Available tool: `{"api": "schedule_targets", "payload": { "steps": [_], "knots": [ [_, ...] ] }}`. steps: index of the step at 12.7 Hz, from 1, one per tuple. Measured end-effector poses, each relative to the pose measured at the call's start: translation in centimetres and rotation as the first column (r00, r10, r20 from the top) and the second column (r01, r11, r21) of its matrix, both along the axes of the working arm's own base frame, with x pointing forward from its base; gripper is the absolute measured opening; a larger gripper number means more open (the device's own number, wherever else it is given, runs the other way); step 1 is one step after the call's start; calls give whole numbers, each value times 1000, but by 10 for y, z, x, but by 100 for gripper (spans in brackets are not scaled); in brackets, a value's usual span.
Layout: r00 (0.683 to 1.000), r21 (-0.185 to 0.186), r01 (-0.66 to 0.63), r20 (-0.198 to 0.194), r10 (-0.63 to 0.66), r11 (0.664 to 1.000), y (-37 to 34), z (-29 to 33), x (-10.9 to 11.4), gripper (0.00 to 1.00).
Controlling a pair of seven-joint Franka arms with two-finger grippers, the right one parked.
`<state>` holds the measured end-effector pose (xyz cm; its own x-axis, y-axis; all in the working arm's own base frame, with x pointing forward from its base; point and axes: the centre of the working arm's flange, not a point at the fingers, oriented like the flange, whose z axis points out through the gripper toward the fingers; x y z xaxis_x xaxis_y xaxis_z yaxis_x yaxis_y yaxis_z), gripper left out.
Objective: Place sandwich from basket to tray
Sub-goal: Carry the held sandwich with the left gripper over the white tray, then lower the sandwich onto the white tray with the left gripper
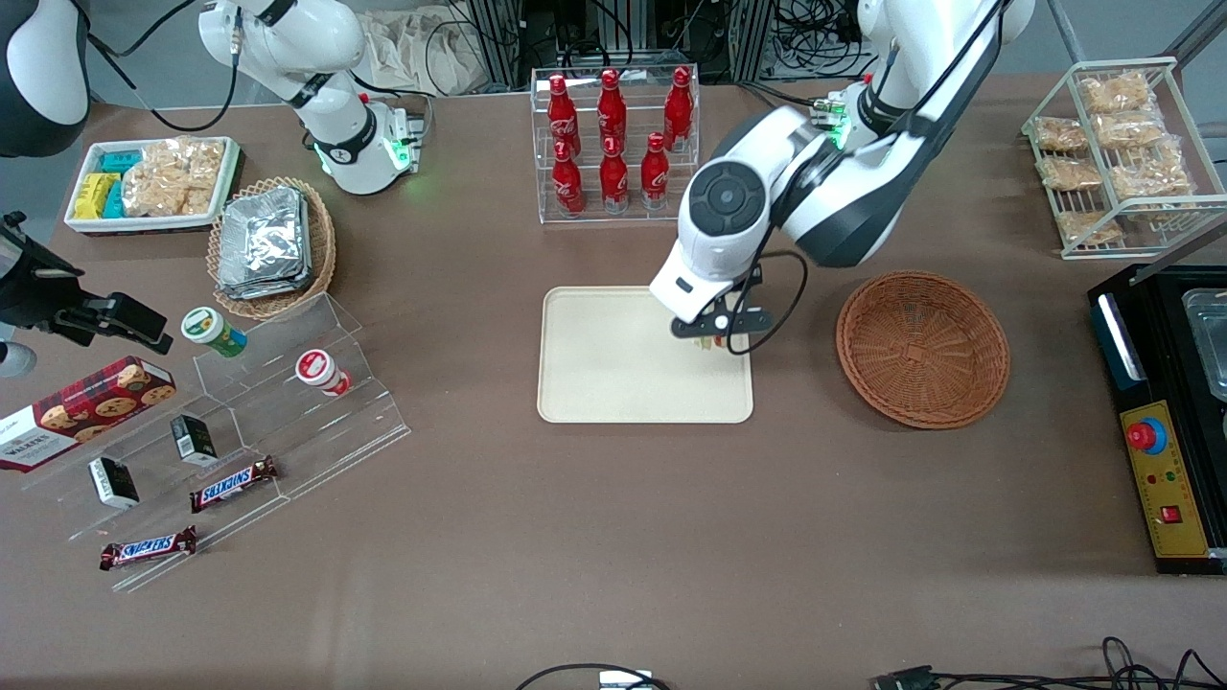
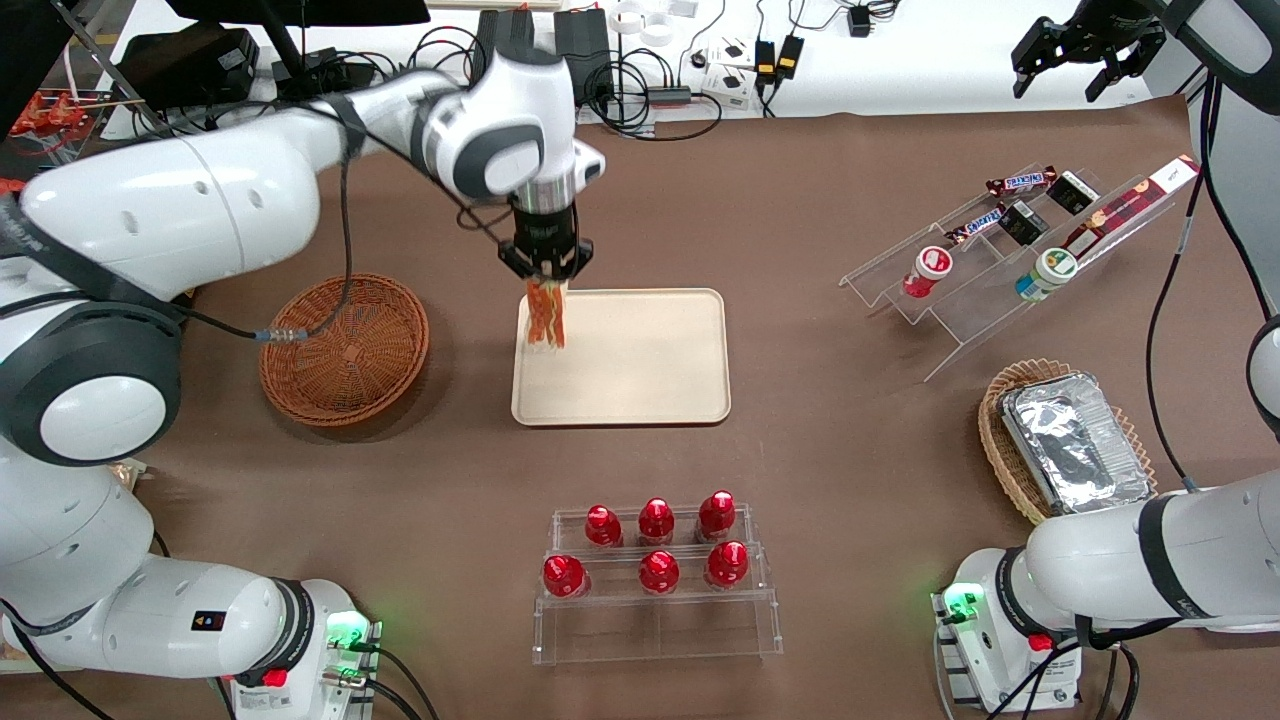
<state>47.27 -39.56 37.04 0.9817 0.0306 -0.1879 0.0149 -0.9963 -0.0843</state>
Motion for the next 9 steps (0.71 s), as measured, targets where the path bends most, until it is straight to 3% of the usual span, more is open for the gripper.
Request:
{"api": "schedule_targets", "payload": {
  "steps": [4, 9],
  "knots": [
    [1000, -3, 10, 9, -10, 1000, 29, -101, 3, 15],
    [1000, -29, 27, 4, -27, 999, 27, -136, 5, 15]
  ]
}}
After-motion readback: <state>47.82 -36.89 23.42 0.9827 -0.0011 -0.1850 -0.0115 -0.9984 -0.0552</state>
